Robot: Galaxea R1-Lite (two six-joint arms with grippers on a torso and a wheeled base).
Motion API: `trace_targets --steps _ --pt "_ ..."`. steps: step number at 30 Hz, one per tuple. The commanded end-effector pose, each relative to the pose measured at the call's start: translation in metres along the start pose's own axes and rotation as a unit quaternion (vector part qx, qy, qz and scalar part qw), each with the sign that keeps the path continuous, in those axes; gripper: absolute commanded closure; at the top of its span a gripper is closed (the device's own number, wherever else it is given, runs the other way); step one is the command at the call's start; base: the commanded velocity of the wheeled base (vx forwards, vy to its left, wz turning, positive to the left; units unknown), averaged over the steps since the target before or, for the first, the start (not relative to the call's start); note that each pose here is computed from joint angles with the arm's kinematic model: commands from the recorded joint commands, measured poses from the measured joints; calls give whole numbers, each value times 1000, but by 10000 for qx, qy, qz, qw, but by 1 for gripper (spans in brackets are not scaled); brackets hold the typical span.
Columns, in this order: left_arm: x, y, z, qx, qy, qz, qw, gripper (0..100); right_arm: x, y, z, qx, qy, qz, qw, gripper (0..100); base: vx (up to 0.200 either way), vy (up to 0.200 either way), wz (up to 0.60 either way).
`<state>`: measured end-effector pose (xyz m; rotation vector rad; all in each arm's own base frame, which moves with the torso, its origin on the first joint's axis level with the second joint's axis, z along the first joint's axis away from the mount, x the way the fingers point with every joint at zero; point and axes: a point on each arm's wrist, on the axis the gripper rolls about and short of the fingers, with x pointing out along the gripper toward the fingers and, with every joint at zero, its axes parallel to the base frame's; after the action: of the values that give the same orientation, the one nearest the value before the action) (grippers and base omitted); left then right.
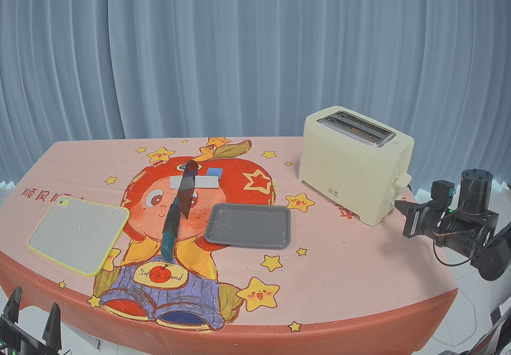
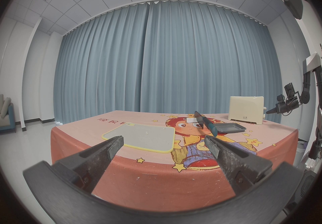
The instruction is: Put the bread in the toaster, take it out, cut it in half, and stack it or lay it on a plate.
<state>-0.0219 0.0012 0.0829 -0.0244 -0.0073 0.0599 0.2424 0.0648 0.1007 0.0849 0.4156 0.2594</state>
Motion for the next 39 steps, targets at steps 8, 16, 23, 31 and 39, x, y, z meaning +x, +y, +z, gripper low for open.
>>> trace_targets --steps 8,16,23,31,39 --pt "1 0 -5 4 87 1 10000 0 9 -4 0 36 21 -75 10000 100 0 0 0" --pt "1 0 -5 4 86 9 10000 0 9 -5 0 42 27 -90 9999 100 0 0 0" --pt "1 0 -5 4 86 9 10000 0 9 -6 0 68 33 -98 9999 100 0 0 0" --pt "1 0 -5 4 86 9 10000 0 10 -9 3 93 -14 -156 9998 100 0 0 0" --pt "1 0 -5 4 86 9 10000 0 15 -10 0 104 39 -163 9998 100 0 0 0"
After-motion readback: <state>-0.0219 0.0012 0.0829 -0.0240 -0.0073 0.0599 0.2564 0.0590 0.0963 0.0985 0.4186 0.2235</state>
